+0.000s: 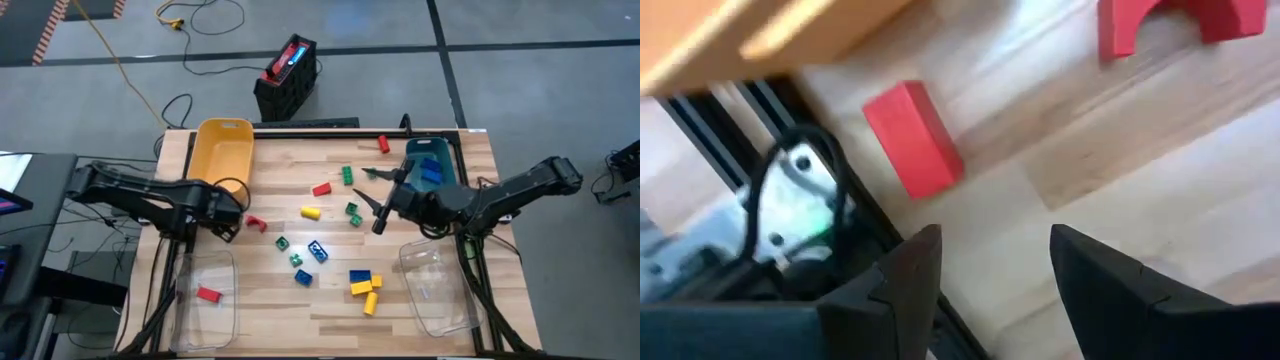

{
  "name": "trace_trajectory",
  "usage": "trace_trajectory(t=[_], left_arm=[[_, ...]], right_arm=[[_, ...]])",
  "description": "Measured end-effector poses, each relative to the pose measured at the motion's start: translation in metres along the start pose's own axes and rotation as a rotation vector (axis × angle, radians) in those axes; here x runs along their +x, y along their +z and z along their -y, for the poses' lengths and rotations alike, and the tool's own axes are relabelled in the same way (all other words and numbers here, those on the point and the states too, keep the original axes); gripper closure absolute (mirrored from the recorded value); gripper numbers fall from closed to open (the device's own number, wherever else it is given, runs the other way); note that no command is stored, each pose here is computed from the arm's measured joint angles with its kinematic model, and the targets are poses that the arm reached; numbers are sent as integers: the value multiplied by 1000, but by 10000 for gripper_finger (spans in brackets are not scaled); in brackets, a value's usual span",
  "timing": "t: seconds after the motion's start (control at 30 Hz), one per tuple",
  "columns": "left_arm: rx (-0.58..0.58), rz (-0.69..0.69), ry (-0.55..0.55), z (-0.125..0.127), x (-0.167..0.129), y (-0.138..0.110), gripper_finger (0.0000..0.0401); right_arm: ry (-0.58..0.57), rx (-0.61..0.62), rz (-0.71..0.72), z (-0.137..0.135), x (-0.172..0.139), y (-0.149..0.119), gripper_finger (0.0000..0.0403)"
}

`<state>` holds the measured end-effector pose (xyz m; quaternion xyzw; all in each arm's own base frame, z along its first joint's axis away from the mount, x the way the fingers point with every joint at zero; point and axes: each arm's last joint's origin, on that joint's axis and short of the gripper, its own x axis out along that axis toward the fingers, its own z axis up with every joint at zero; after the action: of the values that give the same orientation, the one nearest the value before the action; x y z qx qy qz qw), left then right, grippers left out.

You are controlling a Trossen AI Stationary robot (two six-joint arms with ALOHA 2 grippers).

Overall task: Sort blocks
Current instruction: Adjust the yellow bin

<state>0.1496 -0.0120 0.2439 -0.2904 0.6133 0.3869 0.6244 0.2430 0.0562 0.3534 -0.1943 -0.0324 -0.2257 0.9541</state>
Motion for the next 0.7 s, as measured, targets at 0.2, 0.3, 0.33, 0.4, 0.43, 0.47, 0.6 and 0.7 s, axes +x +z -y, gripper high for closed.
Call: trace_trajectory(t=[0.2, 0.3, 0.33, 0.4, 0.43, 0.47, 0.6, 0.7], left_arm=[[-104, -60, -22, -3, 14, -6, 218], [-176, -34, -72, -3, 21, -5, 218], [-193, -26, -86, -2, 23, -4, 218], [-214, -20, -90, -3, 29, -2, 218], [-223, -23, -81, -3, 31, -1, 218], [-231, -28, -70, -2, 33, 0, 218], [-239, -48, -33, -2, 40, 5, 218], [-228, -47, -19, -3, 42, 11, 218]], right_arm=[[1, -38, 37, 6, -6, 12, 154], [-1, -18, 44, 9, -9, 14, 154], [1, -24, 40, 8, -9, 13, 154], [2, -58, 28, 8, -8, 11, 154], [0, -66, 25, 9, -8, 10, 154], [-3, -68, 23, 10, -7, 10, 154], [-1, -103, -16, 10, -3, 3, 154], [-16, -89, -38, 14, 1, -1, 154]])
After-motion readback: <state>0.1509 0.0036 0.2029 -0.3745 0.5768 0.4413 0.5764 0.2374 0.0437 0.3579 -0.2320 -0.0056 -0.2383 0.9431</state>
